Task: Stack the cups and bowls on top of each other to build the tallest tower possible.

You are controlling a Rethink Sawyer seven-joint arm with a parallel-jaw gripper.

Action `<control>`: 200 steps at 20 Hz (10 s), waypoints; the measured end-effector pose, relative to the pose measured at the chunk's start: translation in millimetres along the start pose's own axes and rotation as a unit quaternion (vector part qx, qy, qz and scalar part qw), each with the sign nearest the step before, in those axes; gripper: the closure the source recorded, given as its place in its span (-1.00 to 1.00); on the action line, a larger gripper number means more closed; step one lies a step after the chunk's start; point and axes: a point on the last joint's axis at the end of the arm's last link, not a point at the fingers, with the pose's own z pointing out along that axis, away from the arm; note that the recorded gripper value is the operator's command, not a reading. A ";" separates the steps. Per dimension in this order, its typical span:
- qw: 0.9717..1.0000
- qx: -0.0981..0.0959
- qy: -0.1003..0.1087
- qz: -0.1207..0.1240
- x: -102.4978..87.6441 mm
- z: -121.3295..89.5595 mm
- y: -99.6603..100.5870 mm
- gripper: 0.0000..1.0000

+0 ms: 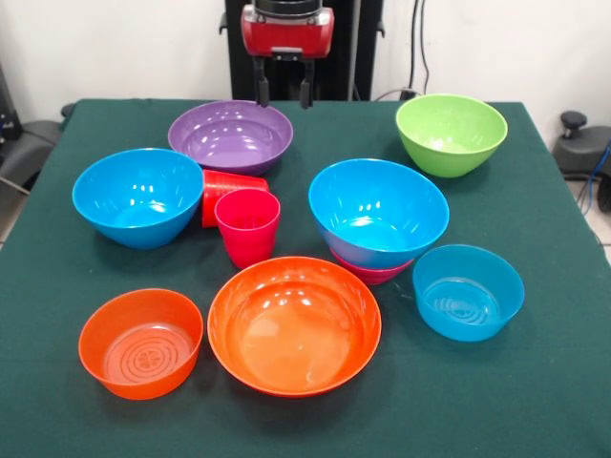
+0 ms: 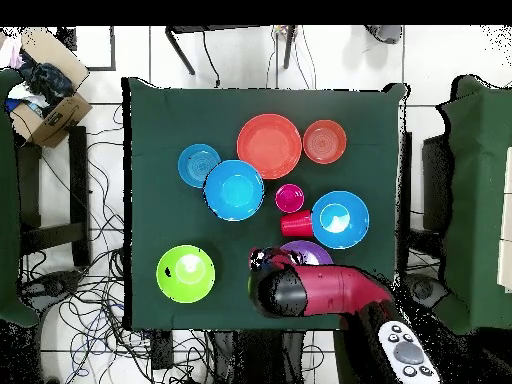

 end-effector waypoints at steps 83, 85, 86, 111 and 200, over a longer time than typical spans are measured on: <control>0.990 0.101 -0.084 -0.050 133.5 77.2 -19.4 1.00; 0.991 0.099 -0.078 -0.041 126.2 72.7 -20.0 1.00; 0.992 0.098 -0.072 -0.032 120.0 67.6 -20.3 1.00; 0.997 0.075 0.009 0.028 -35.2 -15.2 74.6 1.00; 0.986 0.082 -0.026 0.141 -227.7 1.5 233.0 1.00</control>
